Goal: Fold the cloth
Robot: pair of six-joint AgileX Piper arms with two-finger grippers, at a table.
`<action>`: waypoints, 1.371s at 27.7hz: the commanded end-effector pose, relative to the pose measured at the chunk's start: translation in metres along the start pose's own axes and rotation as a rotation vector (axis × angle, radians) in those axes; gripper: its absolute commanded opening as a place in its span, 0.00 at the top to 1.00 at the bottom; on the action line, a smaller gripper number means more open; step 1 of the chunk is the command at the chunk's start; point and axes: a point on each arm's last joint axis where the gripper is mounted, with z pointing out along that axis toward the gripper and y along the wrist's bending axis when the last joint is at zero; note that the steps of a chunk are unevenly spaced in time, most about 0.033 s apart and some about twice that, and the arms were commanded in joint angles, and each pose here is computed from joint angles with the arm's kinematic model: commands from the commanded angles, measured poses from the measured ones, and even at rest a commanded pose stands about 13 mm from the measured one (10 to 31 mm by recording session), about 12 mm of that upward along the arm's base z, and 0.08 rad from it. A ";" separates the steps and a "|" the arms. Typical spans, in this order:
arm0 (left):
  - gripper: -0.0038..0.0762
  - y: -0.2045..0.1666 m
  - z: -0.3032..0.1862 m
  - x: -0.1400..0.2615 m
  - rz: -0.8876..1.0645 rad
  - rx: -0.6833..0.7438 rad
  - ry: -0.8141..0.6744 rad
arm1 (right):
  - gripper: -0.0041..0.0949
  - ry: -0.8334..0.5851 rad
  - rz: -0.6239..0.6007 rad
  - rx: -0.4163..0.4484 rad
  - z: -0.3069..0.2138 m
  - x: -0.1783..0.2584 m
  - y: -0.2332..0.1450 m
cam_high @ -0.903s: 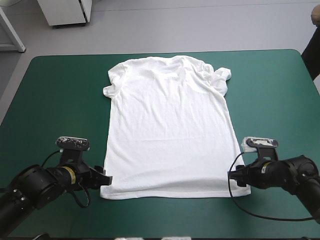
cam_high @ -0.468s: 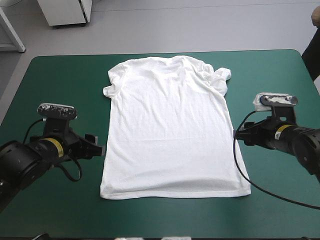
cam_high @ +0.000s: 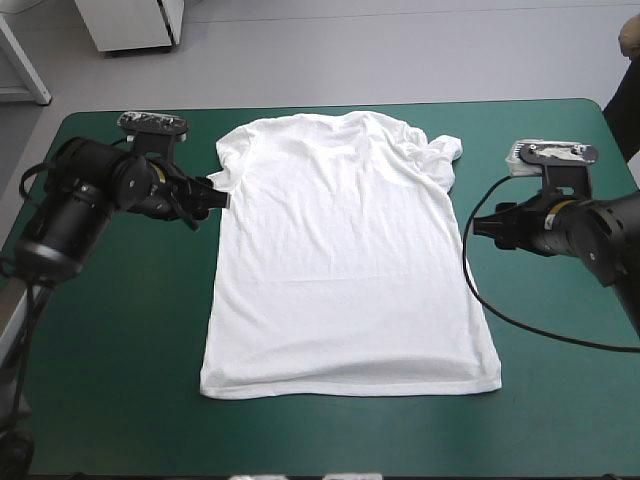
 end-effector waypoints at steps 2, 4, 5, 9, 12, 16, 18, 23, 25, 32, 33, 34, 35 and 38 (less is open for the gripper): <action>0.34 0.008 0.018 -0.029 0.002 0.005 -0.024 | 0.40 -0.065 0.051 0.017 0.005 -0.027 -0.008; 0.34 0.006 0.038 -0.035 0.005 0.002 0.009 | 0.40 -0.052 0.078 0.018 0.014 -0.036 -0.014; 0.34 0.005 0.048 -0.037 0.008 -0.002 0.030 | 0.40 -0.044 0.085 0.018 0.019 -0.039 -0.017; 0.34 0.000 0.089 -0.037 0.017 -0.007 0.116 | 0.40 -0.022 0.103 -0.019 0.029 -0.049 -0.024; 0.34 -0.002 0.114 -0.035 0.023 -0.011 0.165 | 0.40 -0.016 0.101 -0.015 0.032 -0.051 -0.028; 0.34 -0.003 0.140 -0.035 0.000 0.010 0.195 | 0.40 -0.010 0.083 -0.007 0.033 -0.050 -0.028; 0.34 0.001 0.151 -0.036 -0.033 0.032 0.210 | 0.40 -0.007 0.079 -0.007 0.033 -0.050 -0.028; 0.34 0.014 0.172 -0.044 -0.059 0.042 0.211 | 0.40 -0.003 0.071 -0.006 0.033 -0.050 -0.028; 0.34 0.017 0.181 -0.046 -0.074 0.047 0.216 | 0.40 -0.005 0.067 -0.006 0.033 -0.050 -0.028; 0.35 0.012 0.221 -0.035 -0.091 0.091 0.295 | 0.45 -0.019 0.045 0.029 0.034 -0.051 -0.032; 0.37 0.011 0.227 -0.033 -0.091 0.097 0.309 | 0.46 -0.019 0.045 0.029 0.034 -0.051 -0.032; 0.44 0.010 0.236 -0.029 -0.096 0.102 0.330 | 0.46 -0.011 0.045 0.030 0.037 -0.051 -0.032; 0.48 0.009 0.240 -0.027 -0.099 0.106 0.339 | 0.46 -0.010 0.046 0.028 0.037 -0.051 -0.031; 0.89 0.005 0.244 -0.027 -0.096 0.118 0.338 | 0.46 0.025 0.050 0.024 0.047 -0.051 -0.031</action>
